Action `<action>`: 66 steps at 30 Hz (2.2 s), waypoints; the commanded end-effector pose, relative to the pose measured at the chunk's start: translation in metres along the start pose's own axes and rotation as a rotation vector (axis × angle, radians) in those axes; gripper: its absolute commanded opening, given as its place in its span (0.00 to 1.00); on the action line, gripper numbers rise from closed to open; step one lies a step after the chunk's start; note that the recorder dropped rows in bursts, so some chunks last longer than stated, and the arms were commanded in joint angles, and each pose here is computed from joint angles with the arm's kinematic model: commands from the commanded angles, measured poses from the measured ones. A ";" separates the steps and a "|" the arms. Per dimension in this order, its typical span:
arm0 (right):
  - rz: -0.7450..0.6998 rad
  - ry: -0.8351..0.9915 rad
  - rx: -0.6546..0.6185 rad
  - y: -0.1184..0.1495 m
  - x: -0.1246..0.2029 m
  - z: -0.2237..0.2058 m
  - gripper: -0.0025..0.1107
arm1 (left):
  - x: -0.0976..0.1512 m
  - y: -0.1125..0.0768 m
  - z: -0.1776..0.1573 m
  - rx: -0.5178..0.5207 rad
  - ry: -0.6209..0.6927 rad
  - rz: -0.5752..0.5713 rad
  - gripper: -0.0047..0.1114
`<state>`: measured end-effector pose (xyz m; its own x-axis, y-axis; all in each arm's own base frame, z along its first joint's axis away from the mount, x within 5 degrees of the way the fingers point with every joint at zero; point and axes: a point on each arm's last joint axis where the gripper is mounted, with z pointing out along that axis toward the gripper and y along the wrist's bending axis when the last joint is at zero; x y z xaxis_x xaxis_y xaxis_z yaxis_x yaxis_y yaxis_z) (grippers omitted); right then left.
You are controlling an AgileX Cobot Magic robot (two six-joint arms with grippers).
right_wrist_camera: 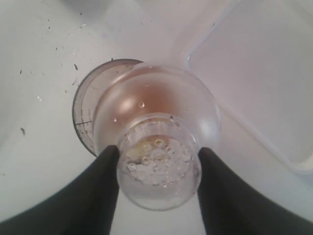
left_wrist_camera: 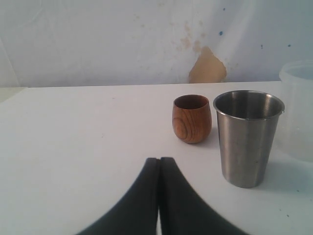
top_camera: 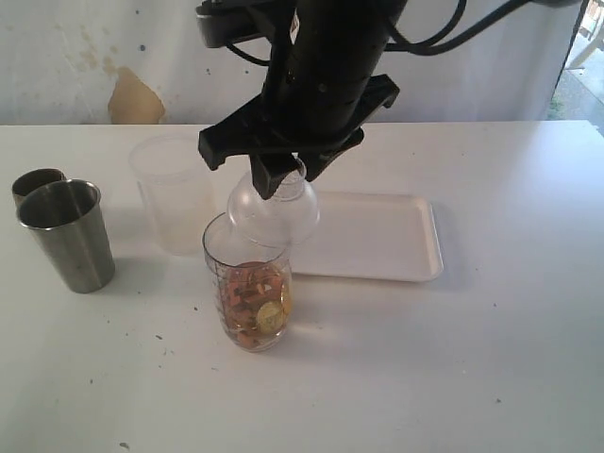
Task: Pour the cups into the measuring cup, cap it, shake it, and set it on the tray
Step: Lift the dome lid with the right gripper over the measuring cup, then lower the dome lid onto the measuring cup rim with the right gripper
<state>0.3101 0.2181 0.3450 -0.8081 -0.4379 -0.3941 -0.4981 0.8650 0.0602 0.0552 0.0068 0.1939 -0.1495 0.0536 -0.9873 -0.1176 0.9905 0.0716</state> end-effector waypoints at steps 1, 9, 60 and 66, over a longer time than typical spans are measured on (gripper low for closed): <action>0.028 0.002 -0.056 0.005 0.000 -0.002 0.02 | 0.002 0.000 0.000 0.000 0.004 -0.002 0.04; 0.028 0.005 -0.070 0.007 0.000 -0.001 0.02 | 0.002 0.000 0.000 0.000 0.004 -0.002 0.04; 0.013 -0.054 -0.055 0.006 -0.008 -0.015 0.02 | 0.002 0.000 0.000 0.000 0.004 -0.002 0.04; 0.035 -0.037 -0.068 0.007 -0.009 -0.009 0.02 | 0.002 0.000 0.000 0.000 0.004 -0.002 0.04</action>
<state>0.3100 0.2254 0.3578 -0.8062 -0.4076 -0.4288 -0.5016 0.8552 0.1302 0.0552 0.0068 0.1939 -0.1495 0.0536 -0.9873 -0.1176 0.9905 0.0716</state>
